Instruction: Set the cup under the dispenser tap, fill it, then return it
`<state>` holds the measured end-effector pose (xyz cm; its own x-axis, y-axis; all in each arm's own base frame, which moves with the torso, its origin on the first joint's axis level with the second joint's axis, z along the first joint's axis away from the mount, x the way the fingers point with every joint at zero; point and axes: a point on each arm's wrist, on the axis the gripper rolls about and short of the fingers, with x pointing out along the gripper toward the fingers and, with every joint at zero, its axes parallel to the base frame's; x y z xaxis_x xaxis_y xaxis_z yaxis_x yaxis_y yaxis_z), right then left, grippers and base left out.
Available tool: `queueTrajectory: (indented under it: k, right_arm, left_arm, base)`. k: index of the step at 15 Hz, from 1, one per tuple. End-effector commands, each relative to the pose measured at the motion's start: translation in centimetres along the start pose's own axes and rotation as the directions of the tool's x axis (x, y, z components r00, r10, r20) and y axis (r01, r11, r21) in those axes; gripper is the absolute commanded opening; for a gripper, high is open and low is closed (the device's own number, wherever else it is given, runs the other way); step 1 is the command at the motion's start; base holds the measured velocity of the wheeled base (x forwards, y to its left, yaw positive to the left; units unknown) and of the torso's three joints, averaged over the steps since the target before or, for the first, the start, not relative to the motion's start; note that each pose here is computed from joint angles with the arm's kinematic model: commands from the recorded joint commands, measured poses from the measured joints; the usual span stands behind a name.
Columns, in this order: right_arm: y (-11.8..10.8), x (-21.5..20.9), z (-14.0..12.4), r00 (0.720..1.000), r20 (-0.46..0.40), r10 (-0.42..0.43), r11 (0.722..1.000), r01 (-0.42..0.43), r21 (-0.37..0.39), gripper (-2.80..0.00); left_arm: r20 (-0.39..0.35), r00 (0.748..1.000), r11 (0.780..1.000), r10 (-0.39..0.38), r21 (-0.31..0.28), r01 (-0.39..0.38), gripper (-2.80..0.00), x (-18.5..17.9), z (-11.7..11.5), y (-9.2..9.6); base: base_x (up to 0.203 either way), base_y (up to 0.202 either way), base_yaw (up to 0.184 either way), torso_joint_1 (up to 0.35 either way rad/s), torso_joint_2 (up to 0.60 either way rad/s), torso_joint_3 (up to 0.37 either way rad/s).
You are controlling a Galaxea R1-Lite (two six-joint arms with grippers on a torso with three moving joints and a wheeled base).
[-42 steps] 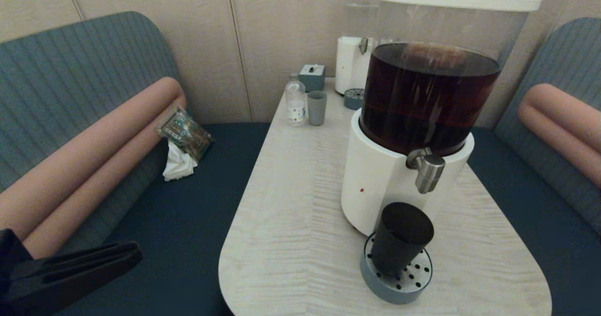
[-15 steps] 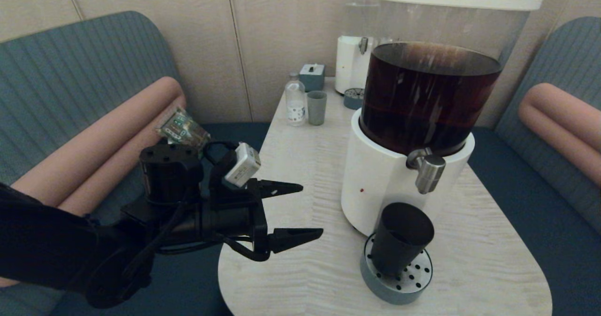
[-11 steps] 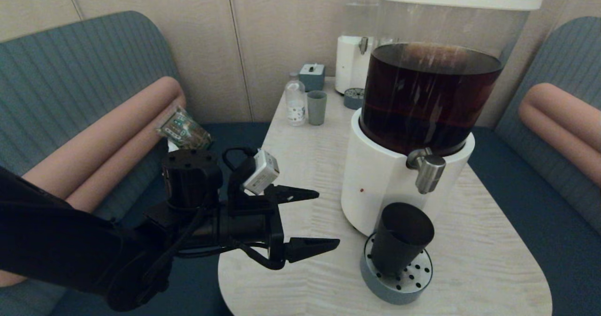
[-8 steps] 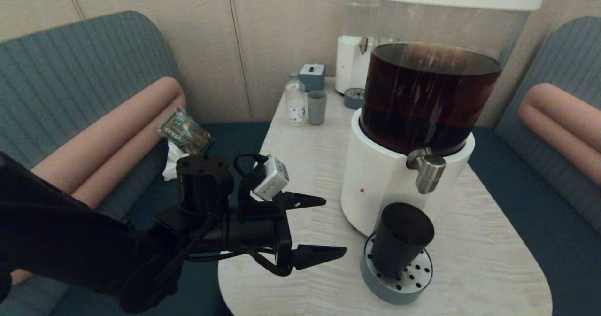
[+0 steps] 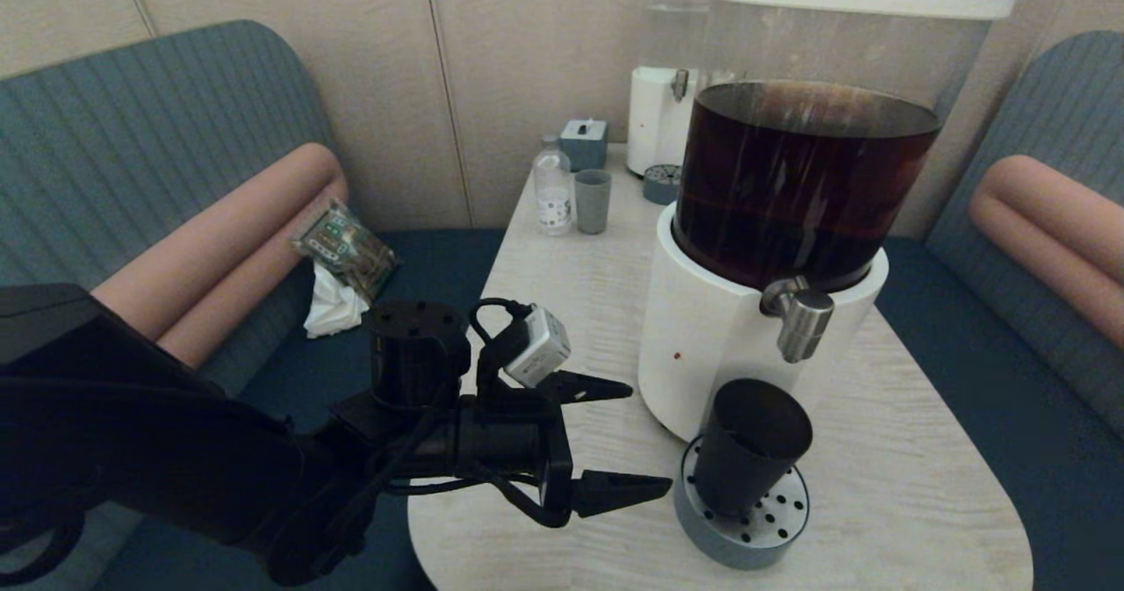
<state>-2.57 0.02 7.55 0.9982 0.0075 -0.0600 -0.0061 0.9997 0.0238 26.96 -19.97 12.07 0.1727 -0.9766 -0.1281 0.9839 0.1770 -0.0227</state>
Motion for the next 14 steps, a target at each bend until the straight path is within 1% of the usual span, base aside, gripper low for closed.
queueTrajectory:
  k: [1, 11, 14]
  right_arm:
    - [0.0, 0.0, 0.0, 1.000, 0.000, 0.000, 1.000, 0.000, 0.001, -2.80]
    - [0.0, 0.0, 0.0, 1.000, -0.001, 0.000, 1.000, 0.000, 0.001, -2.80]
    - [0.0, 0.0, 0.0, 1.000, -0.001, 0.000, 1.000, 0.000, 0.001, -2.80]
  left_arm:
    - [0.008, 1.000, 1.000, -0.018, 0.007, 0.018, 0.00, 0.5, 0.2, -0.2]
    - [-0.003, 0.998, 0.998, -0.062, 0.001, 0.062, 0.00, 3.0, -0.7, -0.3]
    - [0.000, 0.997, 0.997, -0.083, 0.005, 0.083, 0.00, 3.6, -0.8, -0.8]
  base:
    - [0.000, 0.000, 0.000, 0.000, 0.00, 0.000]
    - [0.000, 0.000, 0.000, 0.000, 0.00, 0.000]
    - [0.000, 0.000, 0.000, 0.000, 0.00, 0.000]
